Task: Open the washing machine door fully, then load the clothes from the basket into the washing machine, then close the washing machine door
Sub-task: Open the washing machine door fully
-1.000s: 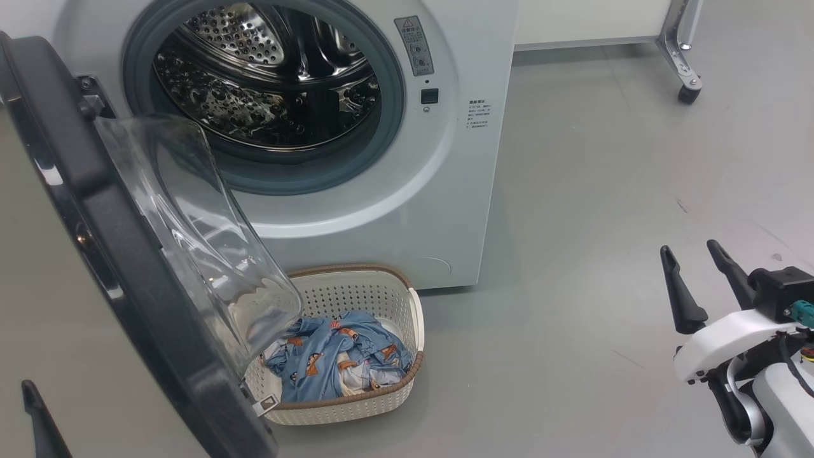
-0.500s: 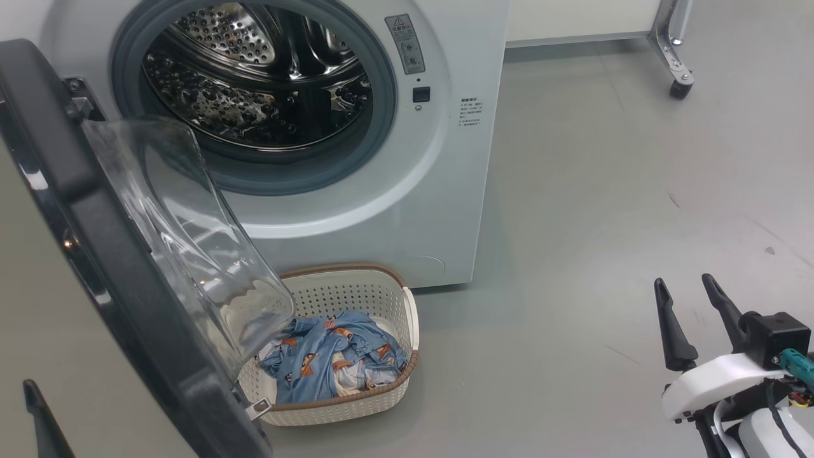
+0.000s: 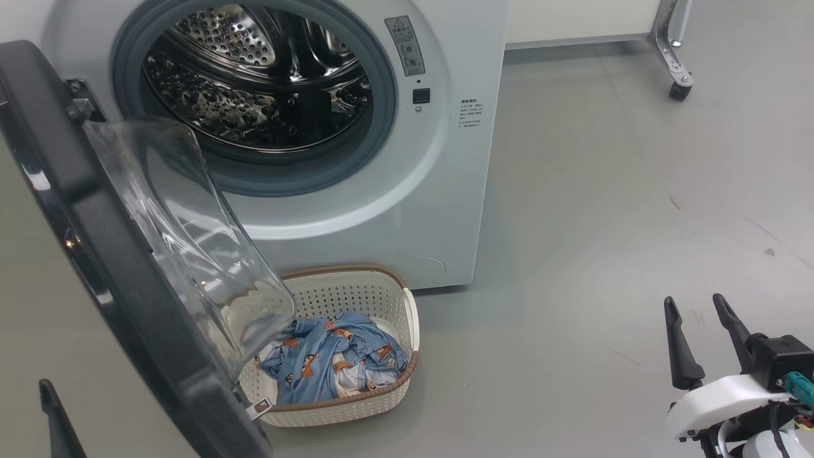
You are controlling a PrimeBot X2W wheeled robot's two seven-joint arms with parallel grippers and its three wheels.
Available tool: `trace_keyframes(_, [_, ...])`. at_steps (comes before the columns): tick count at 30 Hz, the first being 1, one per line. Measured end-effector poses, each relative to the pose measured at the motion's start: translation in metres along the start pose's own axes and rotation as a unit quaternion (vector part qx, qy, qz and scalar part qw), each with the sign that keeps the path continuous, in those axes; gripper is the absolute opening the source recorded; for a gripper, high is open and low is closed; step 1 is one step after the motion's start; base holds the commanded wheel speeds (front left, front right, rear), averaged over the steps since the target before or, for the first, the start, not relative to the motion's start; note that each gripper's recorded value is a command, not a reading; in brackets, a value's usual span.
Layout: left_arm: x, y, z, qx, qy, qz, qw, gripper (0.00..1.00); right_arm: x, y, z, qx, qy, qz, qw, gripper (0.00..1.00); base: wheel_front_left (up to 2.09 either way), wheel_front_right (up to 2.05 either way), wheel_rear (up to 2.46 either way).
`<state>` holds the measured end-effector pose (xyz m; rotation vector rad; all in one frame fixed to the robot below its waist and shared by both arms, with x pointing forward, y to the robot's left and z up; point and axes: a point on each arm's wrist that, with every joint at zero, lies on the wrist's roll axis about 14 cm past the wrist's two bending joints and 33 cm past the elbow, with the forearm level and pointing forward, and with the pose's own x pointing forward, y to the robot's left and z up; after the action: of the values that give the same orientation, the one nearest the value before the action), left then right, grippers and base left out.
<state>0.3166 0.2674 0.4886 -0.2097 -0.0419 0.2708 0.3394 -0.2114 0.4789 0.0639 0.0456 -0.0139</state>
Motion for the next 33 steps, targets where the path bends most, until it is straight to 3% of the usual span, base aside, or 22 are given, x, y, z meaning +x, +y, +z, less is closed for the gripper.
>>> trace_keyframes(10, [-0.005, 0.001, -0.004, 0.0, 0.007, 0.0, 1.0, 1.0, -0.002, 0.004, -0.001, 0.005, -0.002, 0.004, 1.0, 1.0, 0.0, 0.0, 0.0])
trace_keyframes(12, [-0.005, 0.001, -0.006, 0.001, 0.01, 0.0, 1.0, 0.27, -0.003, 0.005, -0.002, 0.007, -0.002, 0.006, 1.0, 1.0, 0.0, 0.0, 0.0])
trace_keyframes(13, [-0.006, 0.001, -0.007, 0.001, 0.012, 0.0, 1.0, 0.0, -0.003, 0.006, -0.003, 0.008, -0.001, 0.007, 1.0, 1.0, 0.0, 0.0, 0.0])
trace_keyframes(27, [-0.009, 0.014, -0.013, 0.004, 0.022, 0.027, 0.999, 0.0, -0.003, 0.008, -0.004, 0.008, -0.003, 0.014, 1.0, 1.0, 0.0, 0.0, 0.0])
trace_keyframes(33, [0.005, 0.037, 0.038, -0.002, -0.062, 0.082, 0.995, 0.0, -0.003, 0.003, -0.006, 0.006, 0.001, 0.009, 1.0, 1.0, 0.0, 0.0, 0.0])
